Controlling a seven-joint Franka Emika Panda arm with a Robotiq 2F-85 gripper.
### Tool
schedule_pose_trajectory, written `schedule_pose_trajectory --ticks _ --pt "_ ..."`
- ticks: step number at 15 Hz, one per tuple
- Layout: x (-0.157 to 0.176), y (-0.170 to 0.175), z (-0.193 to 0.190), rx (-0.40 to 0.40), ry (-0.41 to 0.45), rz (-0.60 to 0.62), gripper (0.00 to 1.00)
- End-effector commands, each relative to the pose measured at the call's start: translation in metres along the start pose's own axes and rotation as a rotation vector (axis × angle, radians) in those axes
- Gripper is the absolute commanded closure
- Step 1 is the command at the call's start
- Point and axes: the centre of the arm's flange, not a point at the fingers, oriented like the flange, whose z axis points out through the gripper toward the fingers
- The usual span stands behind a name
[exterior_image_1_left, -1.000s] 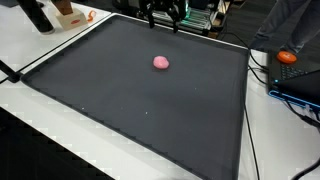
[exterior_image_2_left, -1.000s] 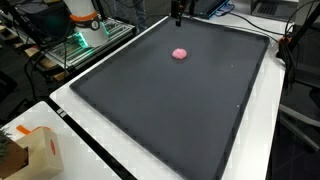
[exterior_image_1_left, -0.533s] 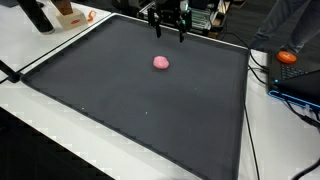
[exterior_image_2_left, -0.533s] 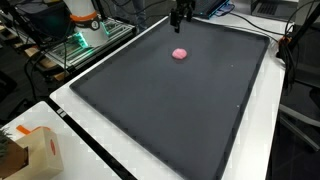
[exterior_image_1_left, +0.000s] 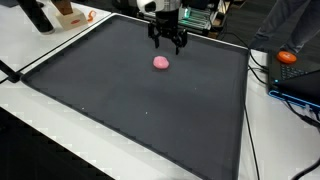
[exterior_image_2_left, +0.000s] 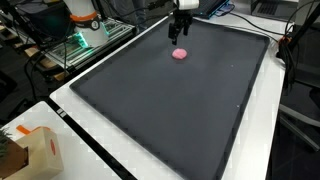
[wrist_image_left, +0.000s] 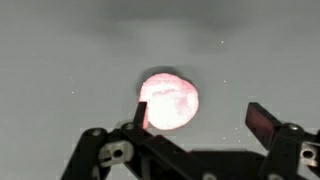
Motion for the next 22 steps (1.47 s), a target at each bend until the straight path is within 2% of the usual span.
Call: schedule_pose_trajectory --ticks 1,5,9,10,12,13,17,22 --pt "0.004 0.0 0.023 -0.054 0.023 0.024 0.0" --pt "0.009 0.002 0.039 -0.091 0.02 0.031 0.0" --pt "0.013 0.003 0.048 -0.095 0.018 0.036 0.0" --pt "0.014 0.002 0.049 -0.089 0.016 0.038 0.03" --pt "0.015 0.002 0.05 -0.088 0.016 0.038 0.26" --pt "0.016 0.002 0.051 -0.087 0.016 0.038 0.3" --pt "0.016 0.003 0.051 -0.091 0.015 0.037 0.63" --pt "0.018 0.004 0.05 -0.095 0.019 0.038 0.98"
